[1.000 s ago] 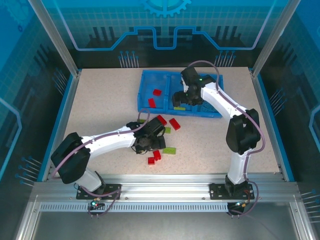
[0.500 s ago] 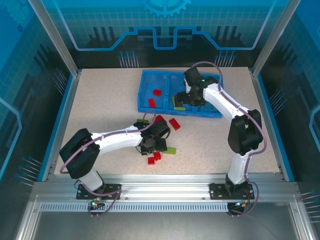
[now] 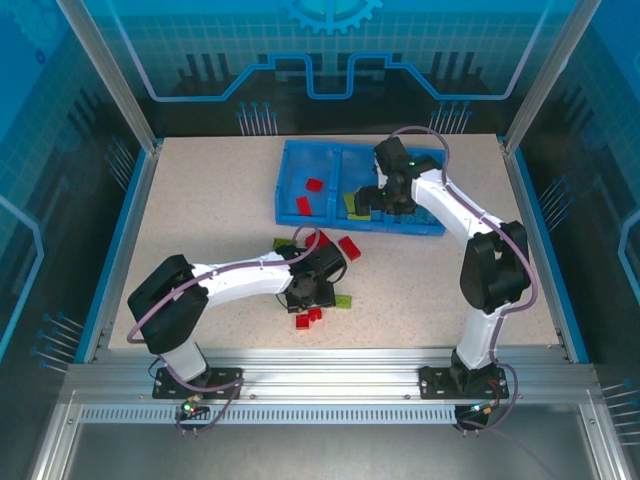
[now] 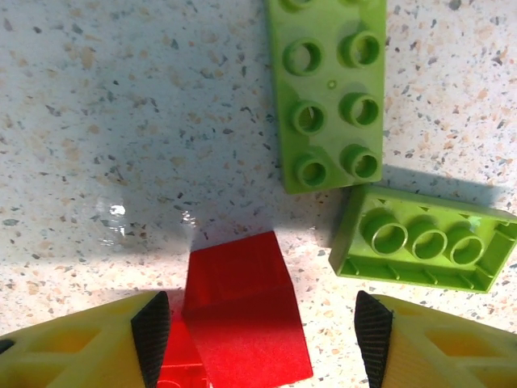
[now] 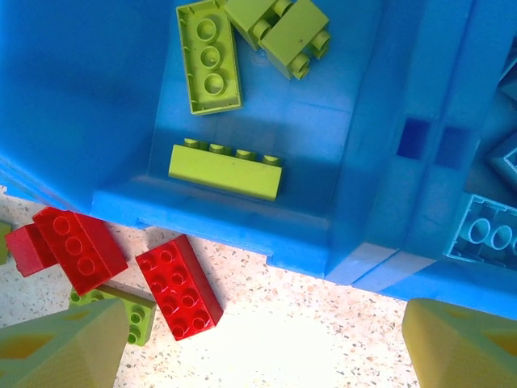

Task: Sort the legos into containers by color

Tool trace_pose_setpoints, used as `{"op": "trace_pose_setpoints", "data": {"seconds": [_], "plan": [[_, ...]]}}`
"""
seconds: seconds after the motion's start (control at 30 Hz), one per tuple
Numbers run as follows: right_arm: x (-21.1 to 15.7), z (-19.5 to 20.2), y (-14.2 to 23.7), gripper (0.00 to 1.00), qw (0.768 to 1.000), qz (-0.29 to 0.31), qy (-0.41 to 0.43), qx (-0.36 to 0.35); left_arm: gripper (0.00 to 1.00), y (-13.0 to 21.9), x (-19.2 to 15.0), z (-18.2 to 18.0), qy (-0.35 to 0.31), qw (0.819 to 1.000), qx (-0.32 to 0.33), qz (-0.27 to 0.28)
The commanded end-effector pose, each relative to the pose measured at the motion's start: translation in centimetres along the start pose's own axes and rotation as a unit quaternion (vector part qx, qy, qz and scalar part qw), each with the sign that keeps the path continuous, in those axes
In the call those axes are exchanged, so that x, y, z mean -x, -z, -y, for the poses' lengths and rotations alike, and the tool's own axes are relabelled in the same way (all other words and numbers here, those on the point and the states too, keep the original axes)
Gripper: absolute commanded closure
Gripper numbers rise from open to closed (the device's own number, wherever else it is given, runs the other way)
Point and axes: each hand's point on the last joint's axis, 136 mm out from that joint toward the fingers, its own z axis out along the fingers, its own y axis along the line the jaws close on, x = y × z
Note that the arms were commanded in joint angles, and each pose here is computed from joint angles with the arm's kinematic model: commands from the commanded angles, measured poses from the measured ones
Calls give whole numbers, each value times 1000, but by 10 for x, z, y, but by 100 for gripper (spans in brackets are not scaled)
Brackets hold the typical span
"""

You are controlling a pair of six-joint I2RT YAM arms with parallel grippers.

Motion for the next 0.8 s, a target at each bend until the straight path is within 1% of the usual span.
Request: {"op": "trace_pose_setpoints", "data": {"seconds": [0.0,0.33,0.47,0.6,0.77], "plan": [[3,6,11,10,1000,15,-13,5,36,0,-6,1,6,1000,14,-12],[0,12,10,10,1000,13,-19,7,40,-7,-8,0,8,1000,21,-19],[-2,14,10,10,1000,12,-20,7,46,-9,-8,-1,8,999,25,-17],[-2,15,11,10,1000,13,-20,6,49,-10,-7,1,8,1000,25,-16],[-2,17,12,10,1000,15,-21,4,58,-10,-5,1,5,1000,27,-12]]}}
